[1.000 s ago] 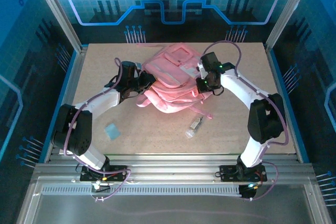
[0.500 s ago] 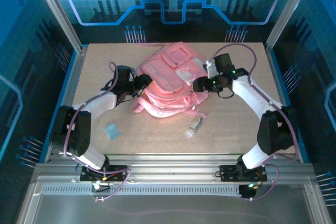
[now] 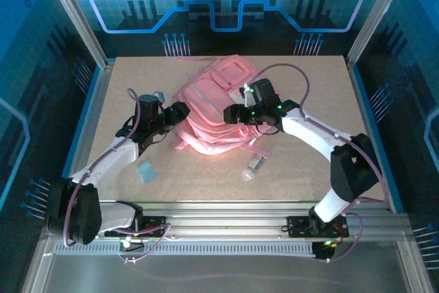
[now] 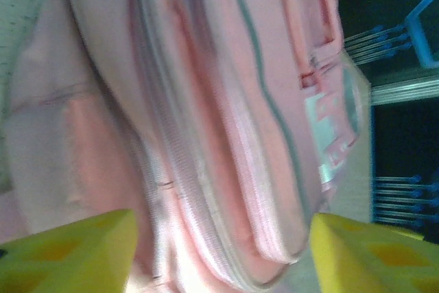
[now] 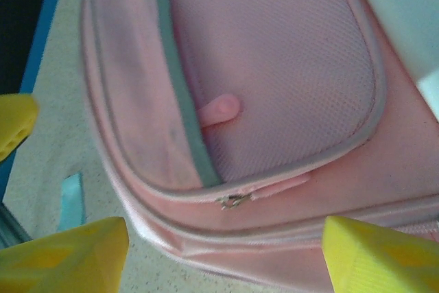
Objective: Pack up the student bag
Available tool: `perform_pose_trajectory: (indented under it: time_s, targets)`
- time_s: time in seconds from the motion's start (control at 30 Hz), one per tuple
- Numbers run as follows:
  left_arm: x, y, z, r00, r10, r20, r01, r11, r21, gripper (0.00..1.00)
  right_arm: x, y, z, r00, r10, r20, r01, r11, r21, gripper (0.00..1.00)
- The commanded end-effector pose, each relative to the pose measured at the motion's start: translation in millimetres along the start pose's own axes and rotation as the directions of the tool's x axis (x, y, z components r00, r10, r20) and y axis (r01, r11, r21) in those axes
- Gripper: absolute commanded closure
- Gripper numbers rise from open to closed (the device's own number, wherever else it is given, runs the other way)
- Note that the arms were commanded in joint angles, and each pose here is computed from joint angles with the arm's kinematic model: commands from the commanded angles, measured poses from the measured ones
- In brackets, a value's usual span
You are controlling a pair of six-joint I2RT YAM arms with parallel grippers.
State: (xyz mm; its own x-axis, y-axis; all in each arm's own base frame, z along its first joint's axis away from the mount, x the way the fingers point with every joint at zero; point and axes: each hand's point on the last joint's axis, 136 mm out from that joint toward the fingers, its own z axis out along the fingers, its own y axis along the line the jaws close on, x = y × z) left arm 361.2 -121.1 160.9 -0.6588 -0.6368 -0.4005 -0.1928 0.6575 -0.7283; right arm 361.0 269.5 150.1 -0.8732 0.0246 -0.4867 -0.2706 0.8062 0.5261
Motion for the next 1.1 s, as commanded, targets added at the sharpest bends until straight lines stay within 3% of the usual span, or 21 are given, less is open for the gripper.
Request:
perform_pose_trajectory:
  time_s: [0.0, 0.07, 0.17, 0.53, 0.9, 1.07]
  targets:
    - [13, 22, 6, 1.000, -0.006, -0.024, 0.005, 0.999, -0.049, 0.50, -16, -1, 15, 0.996, 0.067, 0.051, -0.068, 0.997, 0.021, 0.24]
    - [20, 25, 14, 0.998, -0.025, -0.052, 0.023, 0.999, -0.041, 0.66, -15, -3, 24, 0.994, 0.102, 0.044, -0.103, 0.994, 0.019, 0.24]
    - [32, 29, 25, 0.996, -0.015, -0.088, 0.011, 0.999, -0.052, 0.72, -12, -6, 36, 0.992, 0.121, 0.035, -0.123, 0.992, 0.034, 0.23]
    - [82, 42, 66, 0.971, -0.018, -0.236, -0.003, 0.996, -0.088, 0.78, 6, 32, 56, 0.990, 0.139, -0.033, -0.141, 0.988, -0.060, 0.23]
    - [95, 18, 78, 0.969, -0.009, -0.248, 0.000, 0.999, -0.033, 0.78, 36, 96, 41, 0.976, 0.138, -0.166, -0.179, 0.947, -0.267, 0.24]
    - [93, 19, 73, 0.969, 0.007, -0.245, -0.018, 0.999, -0.045, 0.73, 44, 100, 24, 0.972, 0.091, -0.216, -0.159, 0.933, -0.324, 0.24]
